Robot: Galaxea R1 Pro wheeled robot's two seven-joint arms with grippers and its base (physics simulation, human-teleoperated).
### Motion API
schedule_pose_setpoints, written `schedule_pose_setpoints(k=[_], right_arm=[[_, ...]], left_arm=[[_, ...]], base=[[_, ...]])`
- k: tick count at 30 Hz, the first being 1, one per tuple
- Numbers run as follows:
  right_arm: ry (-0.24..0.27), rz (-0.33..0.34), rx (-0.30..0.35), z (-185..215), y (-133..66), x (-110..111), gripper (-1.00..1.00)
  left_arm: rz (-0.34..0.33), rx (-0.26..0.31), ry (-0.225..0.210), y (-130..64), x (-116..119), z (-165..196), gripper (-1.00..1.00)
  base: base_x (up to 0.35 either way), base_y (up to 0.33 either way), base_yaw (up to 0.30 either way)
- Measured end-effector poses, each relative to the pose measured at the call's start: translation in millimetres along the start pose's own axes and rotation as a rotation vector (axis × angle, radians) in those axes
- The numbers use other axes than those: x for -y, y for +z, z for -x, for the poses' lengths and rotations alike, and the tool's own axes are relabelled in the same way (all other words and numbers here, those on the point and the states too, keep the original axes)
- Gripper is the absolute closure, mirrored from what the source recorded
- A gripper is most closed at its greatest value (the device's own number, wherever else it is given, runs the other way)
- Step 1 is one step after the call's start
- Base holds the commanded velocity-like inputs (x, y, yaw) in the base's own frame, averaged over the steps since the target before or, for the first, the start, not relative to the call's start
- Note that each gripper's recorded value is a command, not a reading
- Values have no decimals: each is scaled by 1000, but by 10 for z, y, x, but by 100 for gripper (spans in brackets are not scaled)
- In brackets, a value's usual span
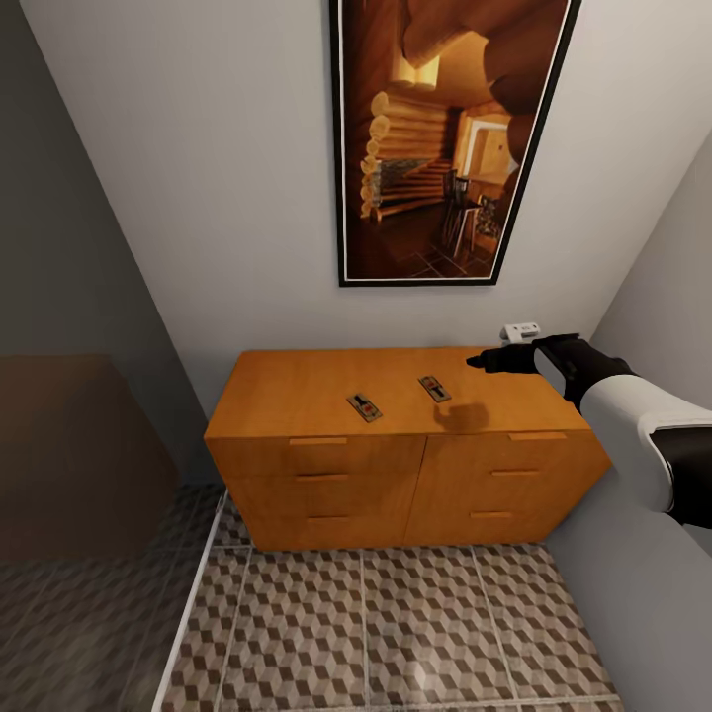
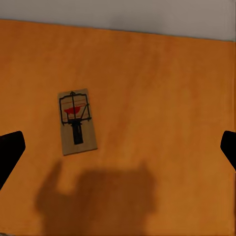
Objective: Take the four mousetraps from the cabinet in the bathroom and place them on the bathroom floor. Make sure all four end up on the same floor surface, and ensure that at least two of them are either under or directly next to the same bathroom sink.
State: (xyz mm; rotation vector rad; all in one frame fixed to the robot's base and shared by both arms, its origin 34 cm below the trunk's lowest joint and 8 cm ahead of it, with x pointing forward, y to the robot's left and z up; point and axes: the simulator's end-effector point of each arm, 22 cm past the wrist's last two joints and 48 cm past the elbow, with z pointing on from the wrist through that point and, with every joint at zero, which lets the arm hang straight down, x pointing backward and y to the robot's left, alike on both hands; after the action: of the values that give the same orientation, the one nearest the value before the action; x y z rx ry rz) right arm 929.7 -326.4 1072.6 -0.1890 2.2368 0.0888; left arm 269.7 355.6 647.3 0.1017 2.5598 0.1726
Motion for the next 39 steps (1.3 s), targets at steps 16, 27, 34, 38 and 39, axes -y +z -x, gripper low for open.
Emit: schedule_pose_setpoints(k=[16, 27, 34, 38, 39], right_arm=[[-44, -21, -17, -38, 3, 42, -100], [-40, -22, -25, -81, 9, 52, -100], [-37, -21, -34, -121, 17, 56, -100], [-36, -21, -36, -131, 18, 56, -100], [-36, -21, -36, -132, 19, 56, -100]], left_arm=[[-1, 0, 0, 0, 4, 0, -100], [0, 0, 0, 0, 1, 0, -100], [0, -1, -1, 0, 5, -2, -100], [0, -1, 0, 0, 1, -2, -100], [0, -1, 0, 0, 1, -3, -100]], base=[[0, 107, 0], [0, 4, 0], [0, 0, 0], [0, 0, 0], [0, 0, 0]])
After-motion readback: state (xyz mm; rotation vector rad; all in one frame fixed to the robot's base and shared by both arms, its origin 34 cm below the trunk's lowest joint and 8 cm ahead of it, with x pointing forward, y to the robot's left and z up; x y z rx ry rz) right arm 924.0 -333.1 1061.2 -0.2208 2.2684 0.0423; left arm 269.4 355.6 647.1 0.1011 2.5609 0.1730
